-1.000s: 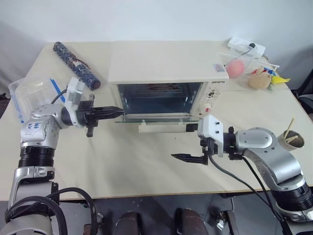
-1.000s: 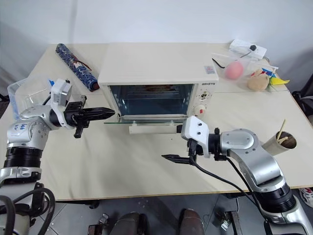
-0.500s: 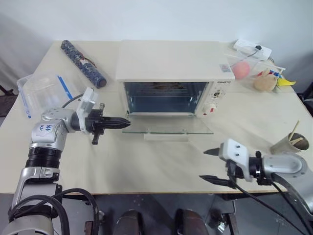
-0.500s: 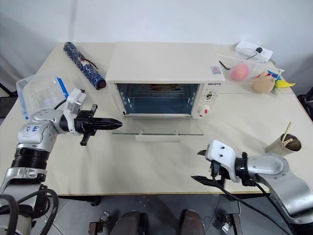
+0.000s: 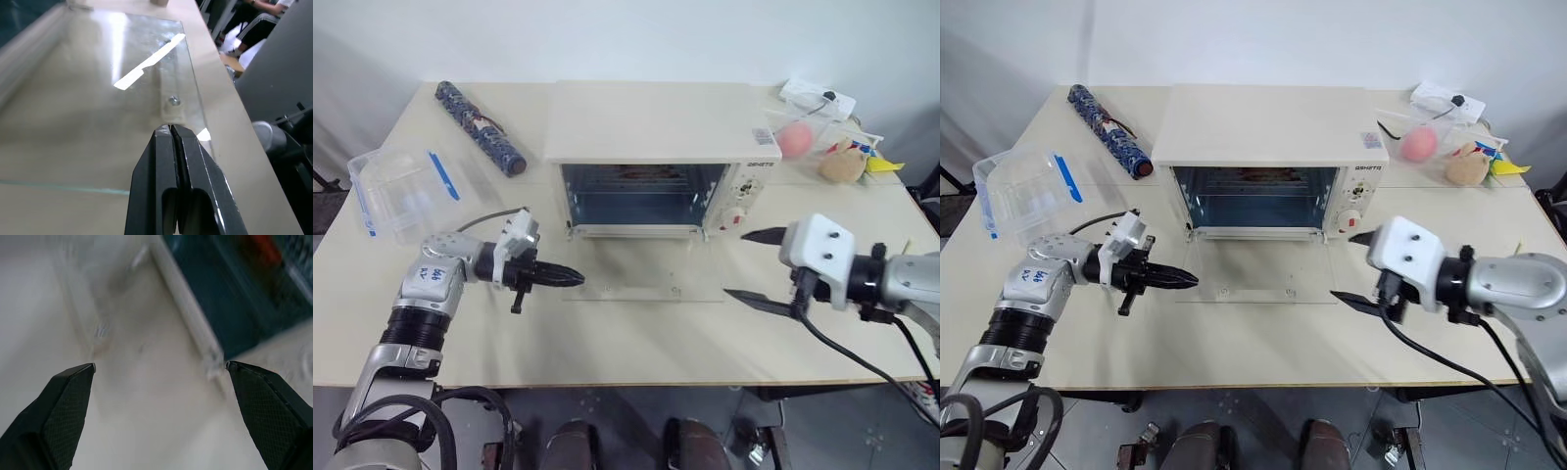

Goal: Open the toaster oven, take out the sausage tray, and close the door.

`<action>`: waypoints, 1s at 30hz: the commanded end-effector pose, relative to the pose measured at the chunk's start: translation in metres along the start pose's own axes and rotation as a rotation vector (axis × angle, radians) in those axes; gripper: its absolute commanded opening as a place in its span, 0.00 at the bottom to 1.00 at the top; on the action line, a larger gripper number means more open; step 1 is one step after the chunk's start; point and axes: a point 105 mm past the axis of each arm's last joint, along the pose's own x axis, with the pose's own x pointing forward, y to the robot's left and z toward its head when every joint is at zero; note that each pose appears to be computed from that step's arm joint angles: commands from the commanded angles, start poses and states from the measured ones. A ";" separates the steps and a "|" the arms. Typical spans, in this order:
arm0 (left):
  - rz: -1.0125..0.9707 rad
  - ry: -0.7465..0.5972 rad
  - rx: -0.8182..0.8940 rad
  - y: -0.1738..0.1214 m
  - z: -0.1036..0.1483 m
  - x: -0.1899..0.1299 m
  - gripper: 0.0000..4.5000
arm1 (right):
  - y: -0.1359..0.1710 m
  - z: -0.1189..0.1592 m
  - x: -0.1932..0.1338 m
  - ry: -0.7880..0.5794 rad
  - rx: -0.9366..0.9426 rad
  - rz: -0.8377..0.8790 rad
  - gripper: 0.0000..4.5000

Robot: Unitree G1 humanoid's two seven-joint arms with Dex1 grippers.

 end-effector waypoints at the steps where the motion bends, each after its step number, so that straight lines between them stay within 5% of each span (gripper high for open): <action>1: 0.006 0.029 0.079 -0.004 -0.002 0.007 0.01 | -0.002 0.011 0.027 -0.024 -0.066 -0.035 1.00; 9: 0.125 -0.058 0.134 -0.001 -0.001 0.010 0.01 | -0.018 0.011 0.088 0.021 -0.255 -0.147 1.00; 13: 0.218 -0.169 0.098 0.005 0.009 0.008 0.20 | -0.028 0.015 0.108 0.041 -0.339 -0.236 1.00; 25: 0.316 -0.539 -0.036 -0.015 0.047 -0.012 1.00 | -0.060 0.016 0.156 0.087 -0.483 -0.482 1.00; 27: 0.328 -0.574 -0.042 -0.016 0.053 -0.015 1.00 | -0.061 0.014 0.159 0.094 -0.502 -0.479 1.00; 30: 0.340 -0.588 -0.050 -0.015 0.058 -0.019 1.00 | -0.060 0.013 0.163 0.096 -0.526 -0.472 0.87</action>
